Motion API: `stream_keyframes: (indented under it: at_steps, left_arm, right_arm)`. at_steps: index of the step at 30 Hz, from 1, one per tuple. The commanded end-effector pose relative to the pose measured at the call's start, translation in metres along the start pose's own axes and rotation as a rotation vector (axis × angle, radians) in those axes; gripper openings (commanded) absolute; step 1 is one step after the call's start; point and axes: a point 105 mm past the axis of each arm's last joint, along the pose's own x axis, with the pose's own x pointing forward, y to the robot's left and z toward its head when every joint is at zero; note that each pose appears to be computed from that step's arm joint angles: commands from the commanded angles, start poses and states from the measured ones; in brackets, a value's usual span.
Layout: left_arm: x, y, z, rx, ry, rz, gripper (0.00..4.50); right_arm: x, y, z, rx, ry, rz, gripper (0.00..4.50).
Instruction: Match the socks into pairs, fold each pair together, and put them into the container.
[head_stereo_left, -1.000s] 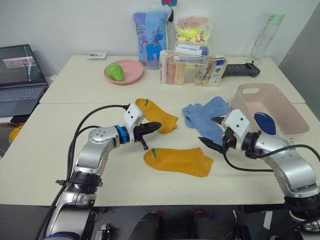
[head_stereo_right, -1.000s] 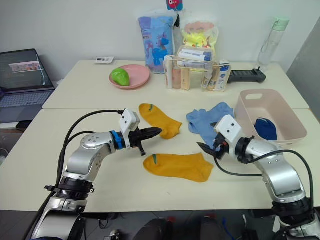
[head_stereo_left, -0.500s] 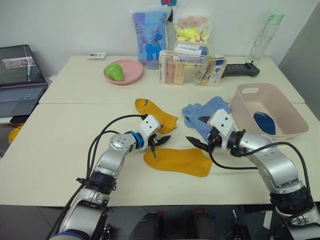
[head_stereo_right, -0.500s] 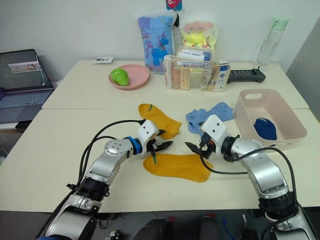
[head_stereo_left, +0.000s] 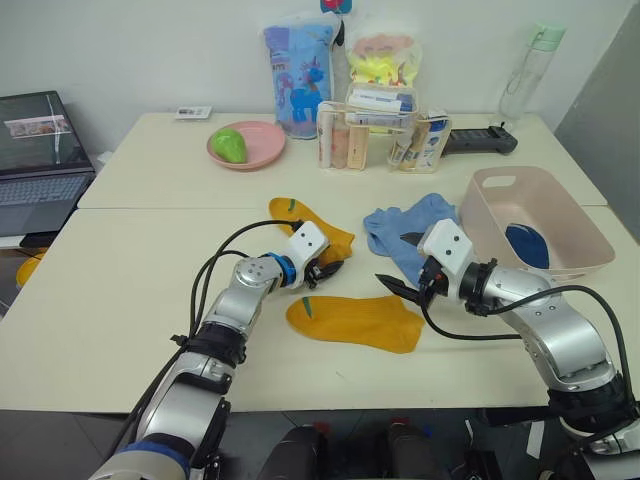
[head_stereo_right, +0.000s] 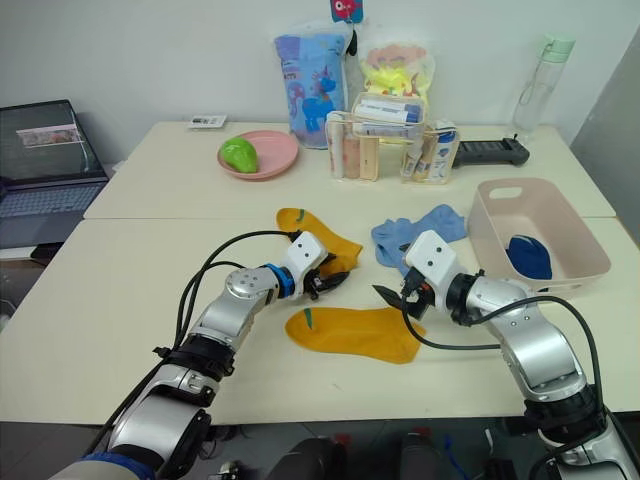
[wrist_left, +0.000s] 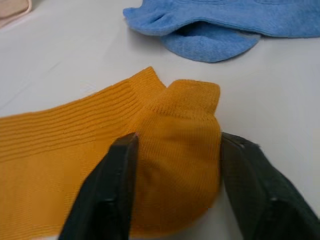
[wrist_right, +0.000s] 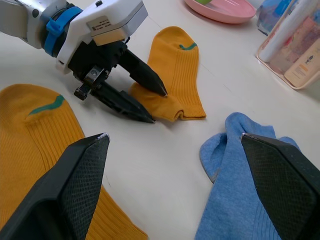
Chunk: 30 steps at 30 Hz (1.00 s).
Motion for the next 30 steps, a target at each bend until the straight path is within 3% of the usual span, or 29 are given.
stream_keyframes:
  at_steps: [1, 5, 14, 17, 21, 24, 28, 30]
  left_arm:
    - [-0.005, 0.014, -0.014, -0.08, 0.051, 0.075, 1.32]
    - [-0.005, 0.017, -0.013, -0.077, 0.041, 0.095, 0.03]
    - [-0.026, 0.012, 0.024, -0.045, -0.129, 0.032, 0.03]
    - [-0.053, -0.009, 0.051, -0.021, -0.199, -0.12, 0.03]
    - [-0.078, -0.049, 0.057, -0.023, -0.158, -0.364, 0.03]
    - [-0.085, -0.069, 0.057, -0.021, -0.118, -0.464, 0.03]
    - [-0.077, -0.091, 0.034, 0.035, -0.024, -0.517, 0.03]
    - [-0.073, -0.094, 0.037, 0.059, -0.048, -0.513, 0.58]
  right_arm:
    - [-0.003, 0.0, 0.014, -0.054, -0.043, -0.011, 4.5]
    - [-0.003, 0.001, 0.015, -0.055, -0.048, -0.008, 4.5]
    - [-0.005, -0.002, 0.014, -0.05, -0.049, -0.008, 4.5]
    - [-0.007, -0.004, 0.009, -0.041, -0.034, -0.018, 4.5]
    - [-0.011, -0.008, 0.002, -0.038, -0.015, -0.024, 4.5]
    - [-0.016, -0.014, -0.005, -0.05, 0.011, -0.029, 4.5]
    - [-0.026, -0.023, -0.014, -0.08, 0.059, -0.028, 4.5]
    - [-0.029, -0.023, -0.019, -0.096, 0.082, -0.013, 4.5]
